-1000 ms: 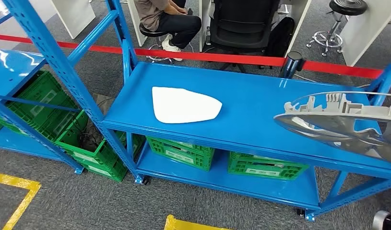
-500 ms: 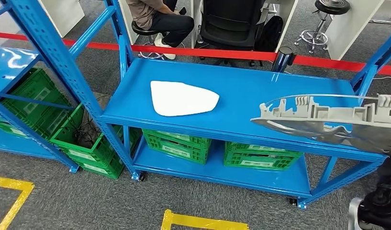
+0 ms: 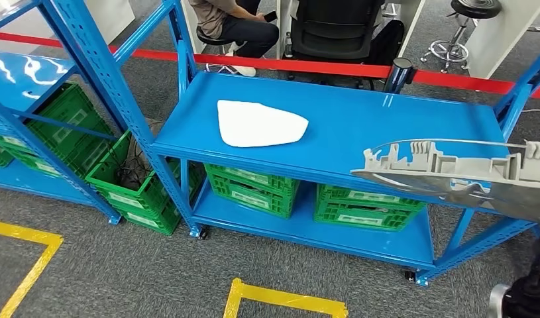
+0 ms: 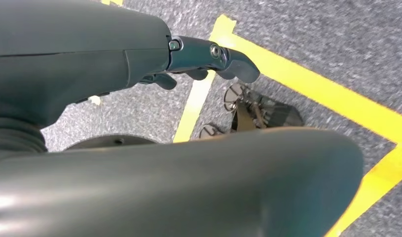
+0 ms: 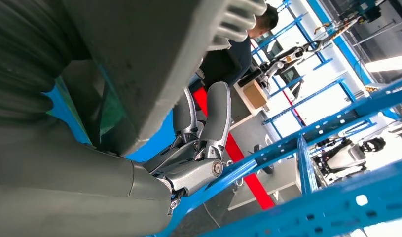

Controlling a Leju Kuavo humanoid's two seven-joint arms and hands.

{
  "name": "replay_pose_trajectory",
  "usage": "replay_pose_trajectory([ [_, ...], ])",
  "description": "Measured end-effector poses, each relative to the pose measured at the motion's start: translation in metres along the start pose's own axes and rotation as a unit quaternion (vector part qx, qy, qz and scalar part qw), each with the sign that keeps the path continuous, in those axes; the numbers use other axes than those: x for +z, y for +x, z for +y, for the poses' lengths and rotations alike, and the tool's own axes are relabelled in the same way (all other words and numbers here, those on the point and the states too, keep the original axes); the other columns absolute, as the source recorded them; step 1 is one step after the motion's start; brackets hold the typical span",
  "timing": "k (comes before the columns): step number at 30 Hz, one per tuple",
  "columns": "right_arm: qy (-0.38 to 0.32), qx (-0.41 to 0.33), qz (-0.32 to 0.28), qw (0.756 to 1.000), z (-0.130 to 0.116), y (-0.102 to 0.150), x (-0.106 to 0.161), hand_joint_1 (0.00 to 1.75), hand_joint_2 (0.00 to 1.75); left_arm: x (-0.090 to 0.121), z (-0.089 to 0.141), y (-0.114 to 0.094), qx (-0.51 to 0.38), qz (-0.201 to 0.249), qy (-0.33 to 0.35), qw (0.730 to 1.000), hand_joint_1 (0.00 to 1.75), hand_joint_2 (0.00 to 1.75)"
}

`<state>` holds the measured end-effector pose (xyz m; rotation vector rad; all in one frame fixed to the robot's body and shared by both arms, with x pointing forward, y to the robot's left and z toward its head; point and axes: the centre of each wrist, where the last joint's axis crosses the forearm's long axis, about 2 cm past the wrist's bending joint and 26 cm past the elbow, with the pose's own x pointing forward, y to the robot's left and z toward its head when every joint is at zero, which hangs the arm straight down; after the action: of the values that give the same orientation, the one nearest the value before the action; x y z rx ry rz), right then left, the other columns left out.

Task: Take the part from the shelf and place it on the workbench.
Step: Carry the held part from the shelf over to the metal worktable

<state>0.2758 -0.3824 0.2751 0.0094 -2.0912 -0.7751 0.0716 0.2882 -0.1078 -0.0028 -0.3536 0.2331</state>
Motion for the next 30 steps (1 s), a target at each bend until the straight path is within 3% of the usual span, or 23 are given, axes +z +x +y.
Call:
replay_pose_trajectory([
  [21, 0.004, 0.020, 0.013, 1.000, 0.004, -0.010, 0.012, 1.75, 1.75, 0.000, -0.002, 0.000, 0.004, 0.001, -0.002, 1.000, 0.00, 0.00],
  [30, 0.010, 0.115, 0.045, 0.992, -0.021, -0.011, 0.041, 1.75, 1.75, 0.000, -0.001, -0.002, -0.001, 0.012, -0.001, 1.000, 0.00, 0.00],
])
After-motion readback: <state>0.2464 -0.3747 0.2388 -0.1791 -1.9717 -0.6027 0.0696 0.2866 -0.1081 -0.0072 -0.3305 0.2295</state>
